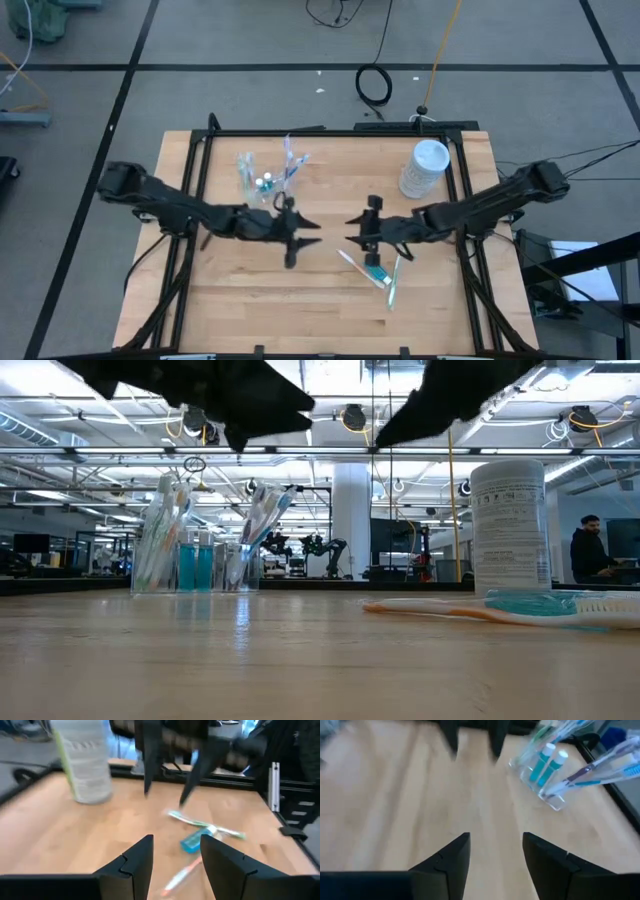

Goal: Pick & Place toothbrushing station
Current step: Put the orange toothbrush into the transparent organizer

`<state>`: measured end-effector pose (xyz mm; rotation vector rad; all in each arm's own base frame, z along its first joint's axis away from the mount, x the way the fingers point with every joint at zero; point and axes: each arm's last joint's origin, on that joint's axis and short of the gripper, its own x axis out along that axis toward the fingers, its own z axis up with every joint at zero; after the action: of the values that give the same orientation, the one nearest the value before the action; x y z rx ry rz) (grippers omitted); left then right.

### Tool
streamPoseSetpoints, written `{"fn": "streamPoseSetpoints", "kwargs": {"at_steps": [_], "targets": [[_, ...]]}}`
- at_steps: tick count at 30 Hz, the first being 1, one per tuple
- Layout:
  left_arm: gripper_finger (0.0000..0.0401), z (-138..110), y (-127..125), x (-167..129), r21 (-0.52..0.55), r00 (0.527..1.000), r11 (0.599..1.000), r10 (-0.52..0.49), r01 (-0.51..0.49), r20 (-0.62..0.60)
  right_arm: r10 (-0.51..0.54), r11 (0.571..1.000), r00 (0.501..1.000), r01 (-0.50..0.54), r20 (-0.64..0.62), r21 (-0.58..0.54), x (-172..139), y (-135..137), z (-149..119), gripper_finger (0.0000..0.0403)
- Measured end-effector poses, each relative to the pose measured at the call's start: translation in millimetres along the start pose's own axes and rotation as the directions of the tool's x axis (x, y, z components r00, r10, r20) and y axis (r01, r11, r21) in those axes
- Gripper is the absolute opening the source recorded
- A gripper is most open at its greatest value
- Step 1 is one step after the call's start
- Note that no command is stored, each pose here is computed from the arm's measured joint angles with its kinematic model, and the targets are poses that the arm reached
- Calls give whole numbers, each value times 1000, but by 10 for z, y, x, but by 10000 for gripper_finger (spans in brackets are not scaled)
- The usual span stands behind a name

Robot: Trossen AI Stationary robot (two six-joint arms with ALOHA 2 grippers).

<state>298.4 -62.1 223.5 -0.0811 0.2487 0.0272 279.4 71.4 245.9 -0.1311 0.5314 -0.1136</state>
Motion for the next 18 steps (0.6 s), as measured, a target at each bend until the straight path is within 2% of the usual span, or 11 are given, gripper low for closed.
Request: {"fn": "streamPoseSetpoints", "kwargs": {"at_steps": [3,6,8,12,15,18], "targets": [[170,-41,-84,225,-17,998,998,-63,63,-29,29,997,999,-30,16,73,-169,28,-27,167],[170,-5,-184,483,-7,981,987,-161,162,-108,47,992,999,-48,5,113,-243,50,-150,161],[170,12,-241,648,18,964,980,-192,199,-186,50,990,999,-49,1,133,-263,49,-234,159],[170,35,-379,1010,120,933,969,-167,215,-320,39,986,999,-33,-34,164,-242,16,-461,158],[170,48,-475,1316,182,921,955,-159,235,-355,26,986,998,-15,-60,168,-238,-27,-591,159],[170,15,-534,1596,196,905,949,-153,247,-397,18,984,998,-7,-63,176,-231,-64,-655,159]]}}
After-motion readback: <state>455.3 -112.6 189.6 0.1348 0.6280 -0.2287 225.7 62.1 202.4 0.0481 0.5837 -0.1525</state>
